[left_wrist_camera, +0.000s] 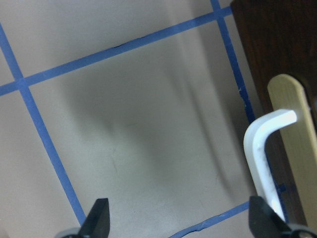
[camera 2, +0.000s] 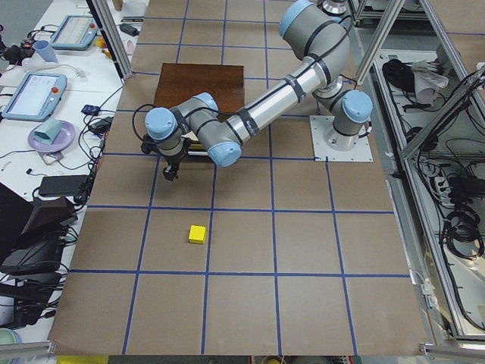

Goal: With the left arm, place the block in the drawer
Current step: 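Release the handle and move the left gripper toward the yellow cube, then grasp the yellow cube with the left gripper and lift it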

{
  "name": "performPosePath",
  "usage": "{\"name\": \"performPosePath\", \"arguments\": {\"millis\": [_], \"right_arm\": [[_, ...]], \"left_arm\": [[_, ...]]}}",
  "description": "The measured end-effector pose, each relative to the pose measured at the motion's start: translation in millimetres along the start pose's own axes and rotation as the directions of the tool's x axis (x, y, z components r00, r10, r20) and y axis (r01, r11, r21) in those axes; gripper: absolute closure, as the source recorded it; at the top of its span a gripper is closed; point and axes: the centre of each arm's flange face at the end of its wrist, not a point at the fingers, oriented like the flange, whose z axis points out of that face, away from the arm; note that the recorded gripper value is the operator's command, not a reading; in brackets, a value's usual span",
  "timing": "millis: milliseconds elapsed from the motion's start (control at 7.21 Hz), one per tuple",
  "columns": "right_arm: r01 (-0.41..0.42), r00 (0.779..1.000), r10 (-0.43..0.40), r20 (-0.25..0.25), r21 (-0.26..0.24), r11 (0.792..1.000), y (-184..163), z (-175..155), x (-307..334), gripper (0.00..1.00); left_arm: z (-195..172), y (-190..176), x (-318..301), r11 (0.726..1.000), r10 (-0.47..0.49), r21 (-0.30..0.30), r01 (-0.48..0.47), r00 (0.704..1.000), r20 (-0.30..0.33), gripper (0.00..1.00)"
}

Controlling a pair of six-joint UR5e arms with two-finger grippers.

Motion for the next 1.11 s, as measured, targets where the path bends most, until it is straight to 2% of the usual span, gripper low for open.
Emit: {"name": "performPosePath", "arguments": {"millis": [416, 832, 1110], "right_arm": [[0.0, 1.0, 0.0, 0.0, 0.0, 1.0, -0.1, -0.2, 0.0, 0.0], [0.0, 1.0, 0.0, 0.0, 0.0, 1.0, 0.0, -0.2, 0.0, 0.0], [-0.001, 1.0, 0.001, 0.0, 0.0, 1.0, -0.1, -0.2, 0.2, 0.0]], "left_arm": [[0.4, 40.8, -65.4, 0.996, -0.089, 0.028, 0.088, 0.995, 0.051, 0.0], [18.8, 96.6, -121.5, 0.982, -0.187, 0.025, 0.186, 0.981, 0.045, 0.0], [37.0, 115.3, -141.4, 0.976, -0.217, 0.022, 0.216, 0.975, 0.04, 0.0]]}}
